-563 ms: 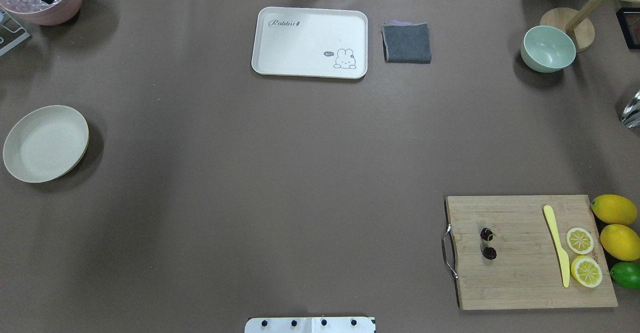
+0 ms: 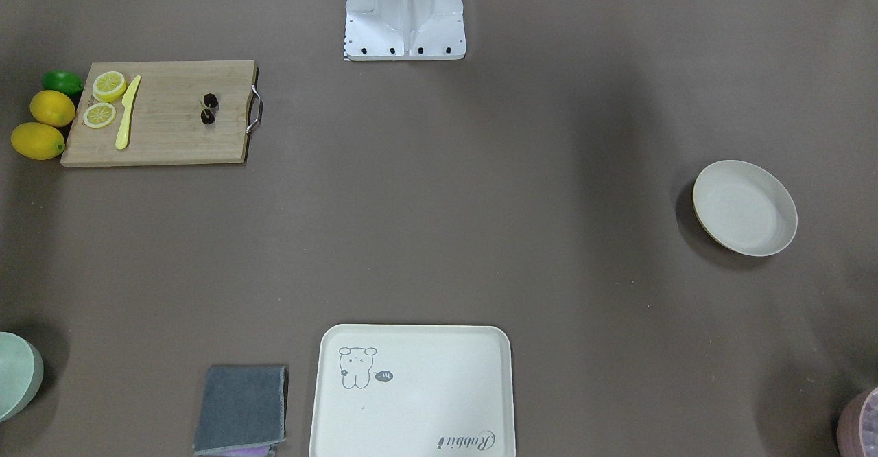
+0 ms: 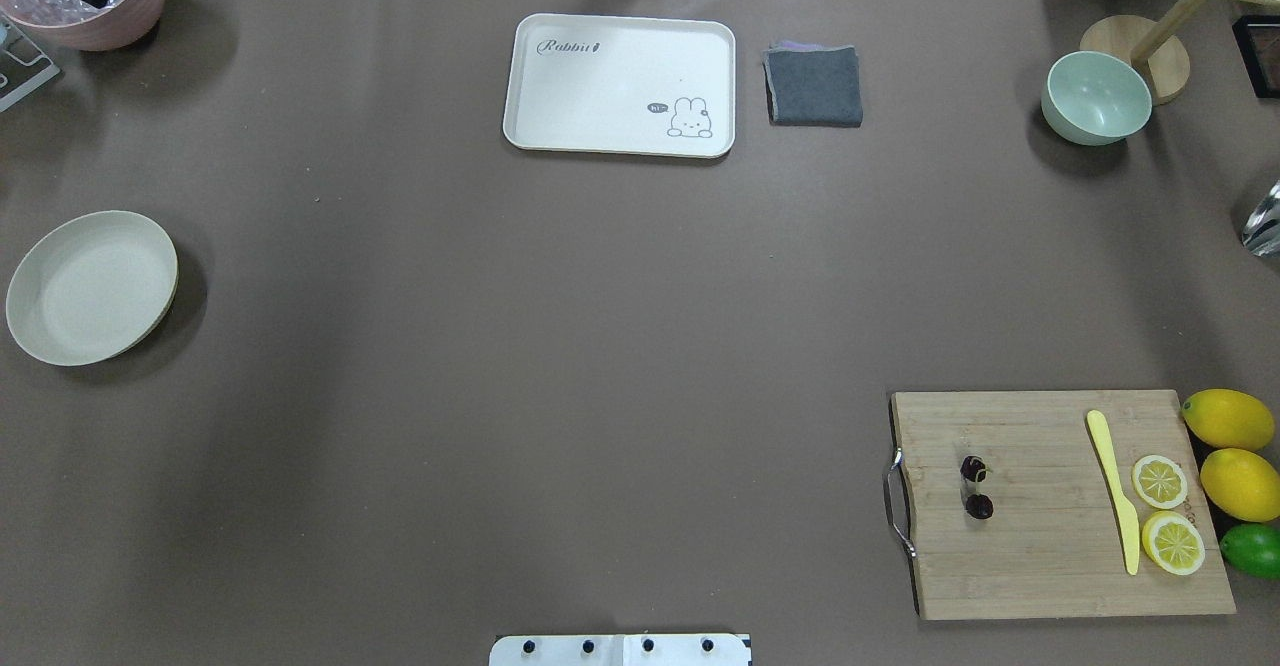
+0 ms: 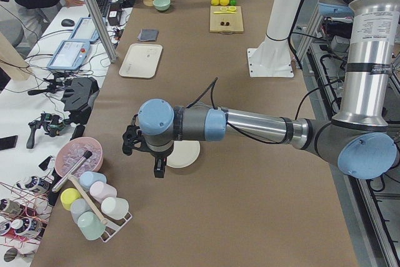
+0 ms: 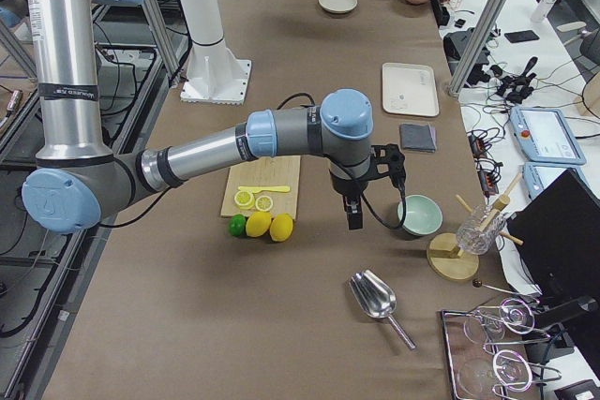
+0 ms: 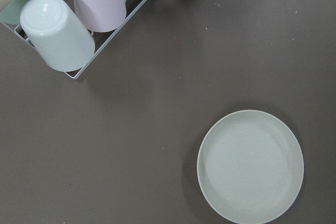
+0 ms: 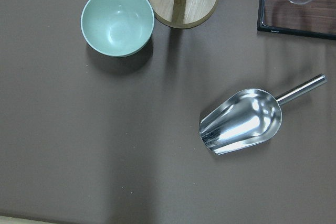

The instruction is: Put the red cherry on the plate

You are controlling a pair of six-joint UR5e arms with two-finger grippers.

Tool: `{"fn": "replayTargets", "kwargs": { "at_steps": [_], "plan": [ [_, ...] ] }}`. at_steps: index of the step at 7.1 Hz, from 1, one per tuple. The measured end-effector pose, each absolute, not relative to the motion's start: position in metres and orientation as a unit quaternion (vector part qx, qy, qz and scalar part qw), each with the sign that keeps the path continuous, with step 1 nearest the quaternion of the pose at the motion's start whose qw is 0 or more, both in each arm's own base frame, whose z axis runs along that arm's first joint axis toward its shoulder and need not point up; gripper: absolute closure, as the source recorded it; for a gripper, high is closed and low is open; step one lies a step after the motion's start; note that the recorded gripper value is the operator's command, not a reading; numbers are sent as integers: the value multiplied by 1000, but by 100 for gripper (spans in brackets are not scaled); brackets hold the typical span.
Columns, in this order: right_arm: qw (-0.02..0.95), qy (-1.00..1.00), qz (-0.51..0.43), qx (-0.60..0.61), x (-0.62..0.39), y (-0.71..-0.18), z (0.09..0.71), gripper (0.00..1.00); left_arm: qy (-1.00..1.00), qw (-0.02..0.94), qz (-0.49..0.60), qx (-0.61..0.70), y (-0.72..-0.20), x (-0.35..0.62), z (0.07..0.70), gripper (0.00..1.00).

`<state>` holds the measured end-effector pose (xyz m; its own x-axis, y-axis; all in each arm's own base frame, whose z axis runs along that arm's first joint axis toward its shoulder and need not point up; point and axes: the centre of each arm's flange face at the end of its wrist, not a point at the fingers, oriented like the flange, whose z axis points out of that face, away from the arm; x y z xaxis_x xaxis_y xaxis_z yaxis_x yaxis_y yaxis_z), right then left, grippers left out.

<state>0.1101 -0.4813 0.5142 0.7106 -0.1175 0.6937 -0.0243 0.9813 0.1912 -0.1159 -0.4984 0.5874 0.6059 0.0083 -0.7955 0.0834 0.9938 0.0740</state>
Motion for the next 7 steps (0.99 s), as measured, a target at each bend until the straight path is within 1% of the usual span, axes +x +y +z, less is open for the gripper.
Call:
{"fn": "replayTargets", "kwargs": {
  "at_steps": [2, 3, 5, 7],
  "plan": [
    [920, -381, -22, 89, 110, -478, 519, 0, 467, 883, -37, 32, -498, -112, 600, 2],
    [920, -383, -20, 85, 110, -472, 524, 0, 506, 861, -42, 22, -502, -101, 604, 2],
    [920, -384, -18, 80, 109, -466, 530, 0, 542, 840, -19, 4, -514, -59, 619, 2],
    [920, -385, -16, 78, 110, -462, 534, 0, 543, 840, 3, -3, -535, -19, 640, 3]
  ]
}}
